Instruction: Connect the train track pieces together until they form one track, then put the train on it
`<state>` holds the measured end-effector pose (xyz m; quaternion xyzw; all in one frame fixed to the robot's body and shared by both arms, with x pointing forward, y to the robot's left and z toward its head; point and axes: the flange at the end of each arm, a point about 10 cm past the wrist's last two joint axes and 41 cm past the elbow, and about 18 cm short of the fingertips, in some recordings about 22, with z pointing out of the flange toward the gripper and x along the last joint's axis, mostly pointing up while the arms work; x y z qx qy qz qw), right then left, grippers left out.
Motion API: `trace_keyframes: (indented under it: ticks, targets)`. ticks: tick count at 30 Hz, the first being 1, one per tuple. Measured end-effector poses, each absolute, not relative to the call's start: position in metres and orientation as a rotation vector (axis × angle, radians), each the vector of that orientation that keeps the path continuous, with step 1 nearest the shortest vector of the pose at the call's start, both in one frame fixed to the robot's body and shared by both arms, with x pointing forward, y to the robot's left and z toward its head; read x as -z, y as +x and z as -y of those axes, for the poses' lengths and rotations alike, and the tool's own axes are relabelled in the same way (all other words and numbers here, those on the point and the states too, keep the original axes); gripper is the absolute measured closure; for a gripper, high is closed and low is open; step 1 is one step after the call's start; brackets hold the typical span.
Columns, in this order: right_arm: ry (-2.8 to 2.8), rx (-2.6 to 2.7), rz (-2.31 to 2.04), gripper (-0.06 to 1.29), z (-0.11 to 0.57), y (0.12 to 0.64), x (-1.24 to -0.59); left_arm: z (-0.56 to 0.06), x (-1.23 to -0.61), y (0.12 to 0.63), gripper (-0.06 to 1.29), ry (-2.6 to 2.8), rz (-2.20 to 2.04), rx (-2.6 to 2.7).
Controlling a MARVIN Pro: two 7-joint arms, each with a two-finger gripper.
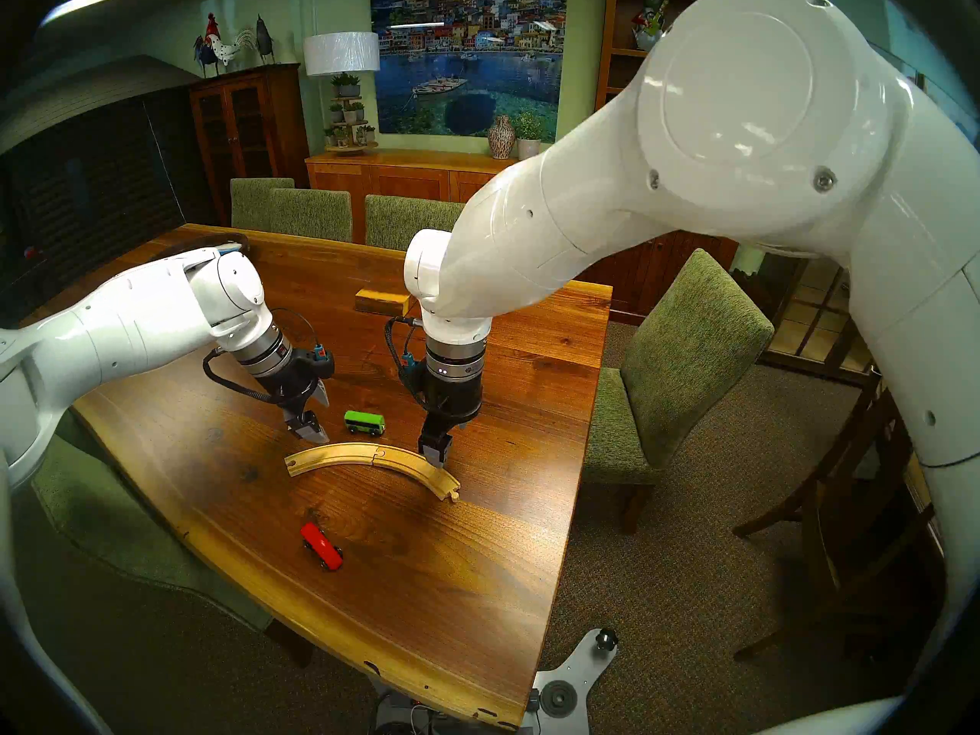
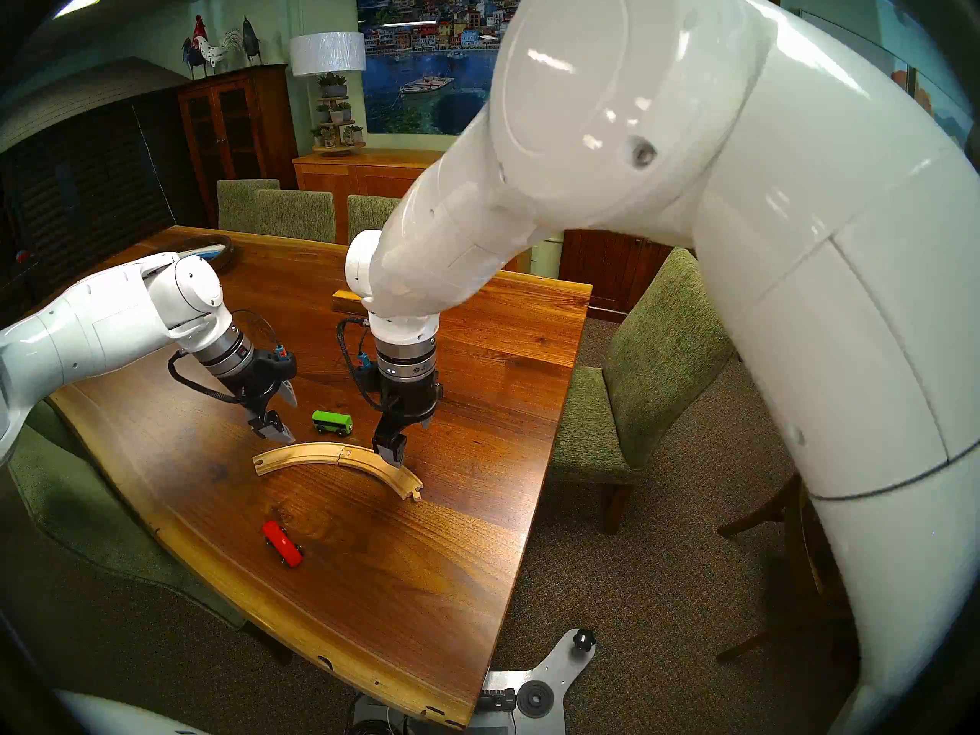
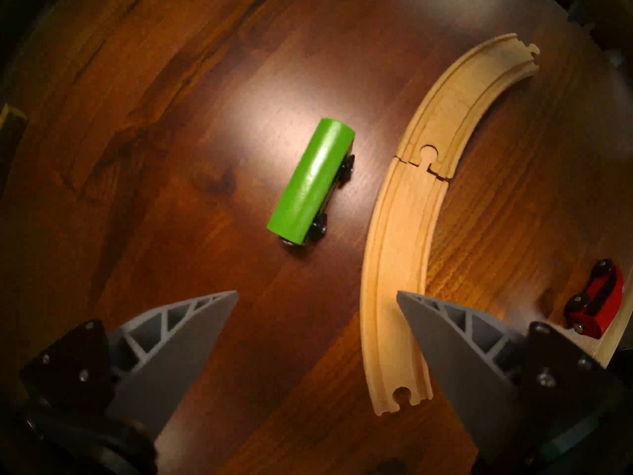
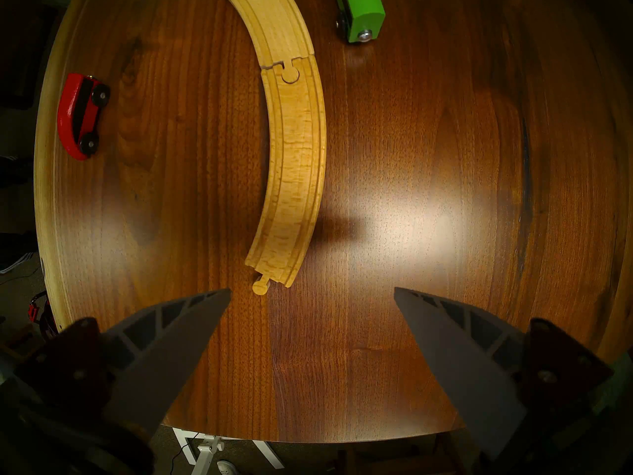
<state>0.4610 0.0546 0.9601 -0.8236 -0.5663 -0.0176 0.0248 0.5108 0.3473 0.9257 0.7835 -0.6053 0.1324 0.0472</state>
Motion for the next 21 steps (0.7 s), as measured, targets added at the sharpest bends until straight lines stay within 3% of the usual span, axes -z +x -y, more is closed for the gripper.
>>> trace_keyframes:
  ticks: [21]
  targets:
    - [-2.548, 0.054, 1.752, 0.01, -0.054, 0.461, -0.960, -0.308, -0.920, 0.552, 0.02, 2.236, 2.064, -0.366]
